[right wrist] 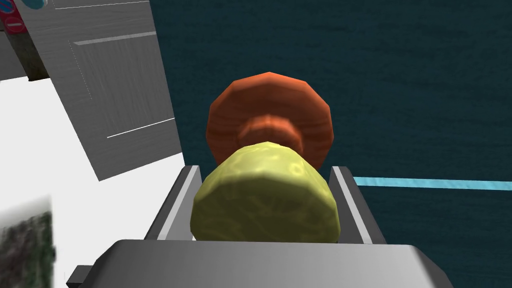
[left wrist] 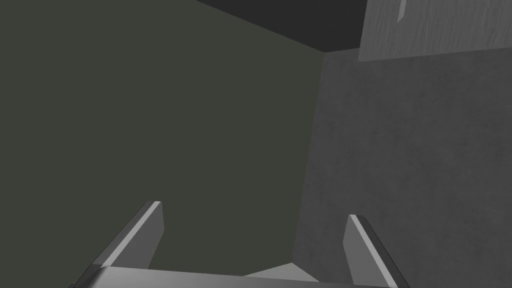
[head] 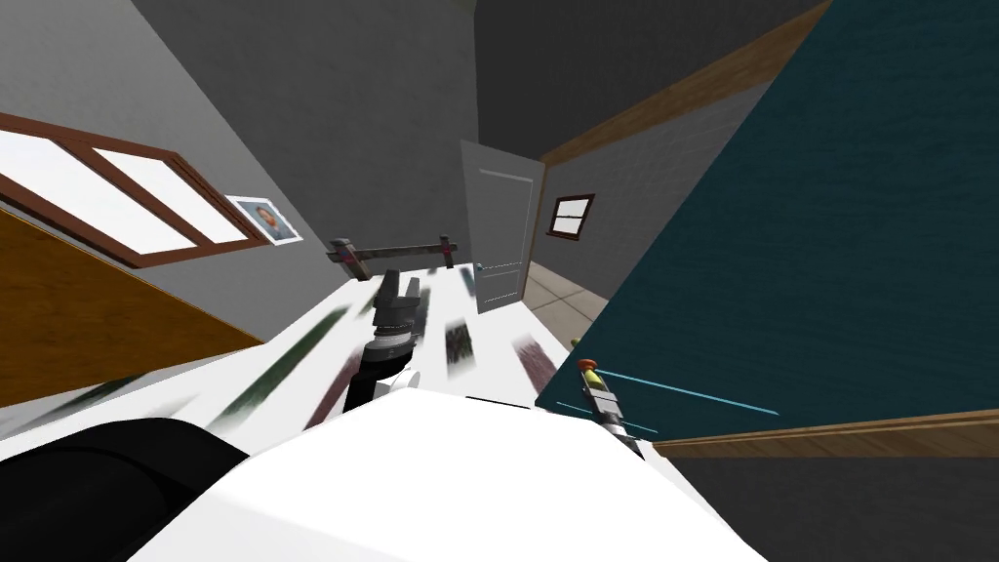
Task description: Pull the door open
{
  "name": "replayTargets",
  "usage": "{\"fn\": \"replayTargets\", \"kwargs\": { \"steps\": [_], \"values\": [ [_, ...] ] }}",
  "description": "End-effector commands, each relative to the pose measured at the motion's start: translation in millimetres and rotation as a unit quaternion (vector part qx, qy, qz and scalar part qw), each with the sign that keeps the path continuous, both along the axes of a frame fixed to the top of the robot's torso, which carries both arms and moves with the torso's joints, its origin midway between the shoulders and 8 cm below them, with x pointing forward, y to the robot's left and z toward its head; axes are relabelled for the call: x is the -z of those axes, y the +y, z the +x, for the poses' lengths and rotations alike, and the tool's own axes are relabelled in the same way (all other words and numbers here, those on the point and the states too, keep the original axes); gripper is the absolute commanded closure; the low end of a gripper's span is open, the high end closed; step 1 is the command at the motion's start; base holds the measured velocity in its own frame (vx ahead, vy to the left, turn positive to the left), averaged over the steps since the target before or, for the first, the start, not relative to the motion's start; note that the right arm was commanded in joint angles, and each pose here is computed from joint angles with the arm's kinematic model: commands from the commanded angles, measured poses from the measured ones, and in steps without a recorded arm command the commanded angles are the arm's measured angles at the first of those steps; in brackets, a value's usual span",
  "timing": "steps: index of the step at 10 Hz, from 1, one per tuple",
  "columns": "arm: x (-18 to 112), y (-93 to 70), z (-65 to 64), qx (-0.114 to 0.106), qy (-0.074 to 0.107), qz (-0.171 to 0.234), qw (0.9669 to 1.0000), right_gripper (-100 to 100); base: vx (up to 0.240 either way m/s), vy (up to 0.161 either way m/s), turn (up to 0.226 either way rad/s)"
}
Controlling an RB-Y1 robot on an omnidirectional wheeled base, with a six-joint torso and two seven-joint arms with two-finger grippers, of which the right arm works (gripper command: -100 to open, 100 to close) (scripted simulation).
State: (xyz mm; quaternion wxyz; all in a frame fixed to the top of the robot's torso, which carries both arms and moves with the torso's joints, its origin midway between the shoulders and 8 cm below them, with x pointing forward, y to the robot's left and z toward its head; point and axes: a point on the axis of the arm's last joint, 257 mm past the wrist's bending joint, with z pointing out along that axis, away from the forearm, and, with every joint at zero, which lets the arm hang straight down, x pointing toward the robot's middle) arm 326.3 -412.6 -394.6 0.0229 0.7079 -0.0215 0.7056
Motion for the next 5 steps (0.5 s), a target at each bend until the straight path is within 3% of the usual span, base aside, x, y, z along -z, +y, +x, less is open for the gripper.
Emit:
{"fn": "replayTargets", "kwargs": {
  "steps": [1, 5],
  "values": [
    [0.0, -0.4, -8.5, -0.008, 0.001, 0.0, 1.0, 100, -0.234, -0.056, 0.159],
    [-1.9, -1.2, -21.4, -0.028, -0.001, 0.001, 0.9996, 100, -0.202, -0.037, 0.124]
  ]
}}
